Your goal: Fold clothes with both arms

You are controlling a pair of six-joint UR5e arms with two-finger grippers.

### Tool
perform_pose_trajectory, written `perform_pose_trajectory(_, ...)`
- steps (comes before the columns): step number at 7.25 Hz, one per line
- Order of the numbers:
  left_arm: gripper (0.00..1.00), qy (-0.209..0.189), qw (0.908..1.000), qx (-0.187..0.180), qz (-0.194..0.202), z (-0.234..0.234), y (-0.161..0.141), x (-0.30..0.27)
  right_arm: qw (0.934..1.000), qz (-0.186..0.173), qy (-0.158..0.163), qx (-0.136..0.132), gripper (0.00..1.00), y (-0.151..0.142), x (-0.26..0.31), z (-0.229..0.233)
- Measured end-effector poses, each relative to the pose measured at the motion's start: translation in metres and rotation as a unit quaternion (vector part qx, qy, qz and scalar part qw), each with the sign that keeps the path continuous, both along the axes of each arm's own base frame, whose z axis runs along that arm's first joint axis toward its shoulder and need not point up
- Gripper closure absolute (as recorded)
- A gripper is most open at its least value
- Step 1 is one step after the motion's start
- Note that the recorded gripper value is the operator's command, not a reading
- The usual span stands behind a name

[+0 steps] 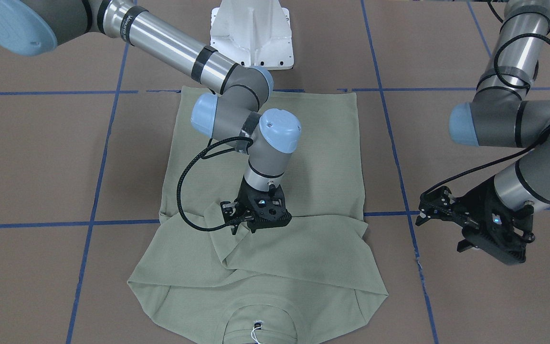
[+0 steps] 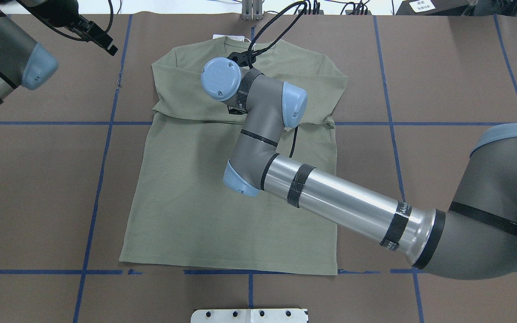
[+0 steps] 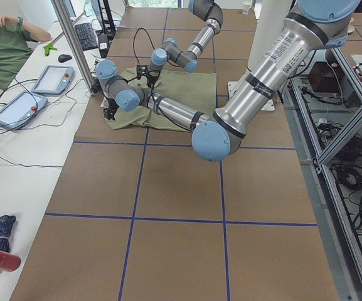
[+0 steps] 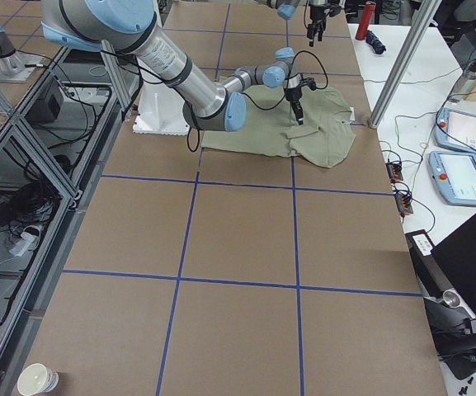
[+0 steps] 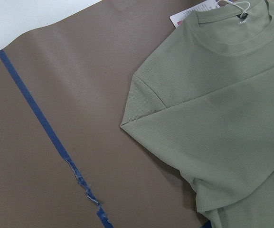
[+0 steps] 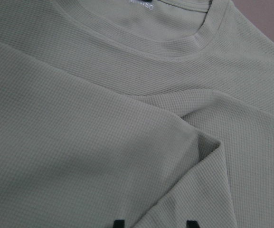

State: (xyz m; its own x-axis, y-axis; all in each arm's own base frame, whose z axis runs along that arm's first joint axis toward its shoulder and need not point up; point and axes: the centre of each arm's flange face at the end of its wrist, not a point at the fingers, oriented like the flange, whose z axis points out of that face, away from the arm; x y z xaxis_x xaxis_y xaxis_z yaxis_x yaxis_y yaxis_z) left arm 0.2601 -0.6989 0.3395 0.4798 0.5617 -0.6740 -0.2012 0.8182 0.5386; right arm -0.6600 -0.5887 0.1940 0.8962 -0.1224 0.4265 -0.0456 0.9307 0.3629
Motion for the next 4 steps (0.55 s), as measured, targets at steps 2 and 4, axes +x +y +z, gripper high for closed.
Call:
perform_pose_trajectory(2, 0.00, 0.001, 1.0000, 0.003, 0.000, -0.0031, 0.0011, -0.0009, 1.0000, 0.001, 0.001, 0.000, 0.83, -0.0001, -0.0002, 0.0007)
perform_pose_trajectory(4, 0.00, 0.002, 1.0000, 0.005, 0.000, -0.0050, 0.0031, -0.0019, 1.0000, -0.001, 0.001, -0.001, 1.00, 0.0012, -0.0014, 0.0019)
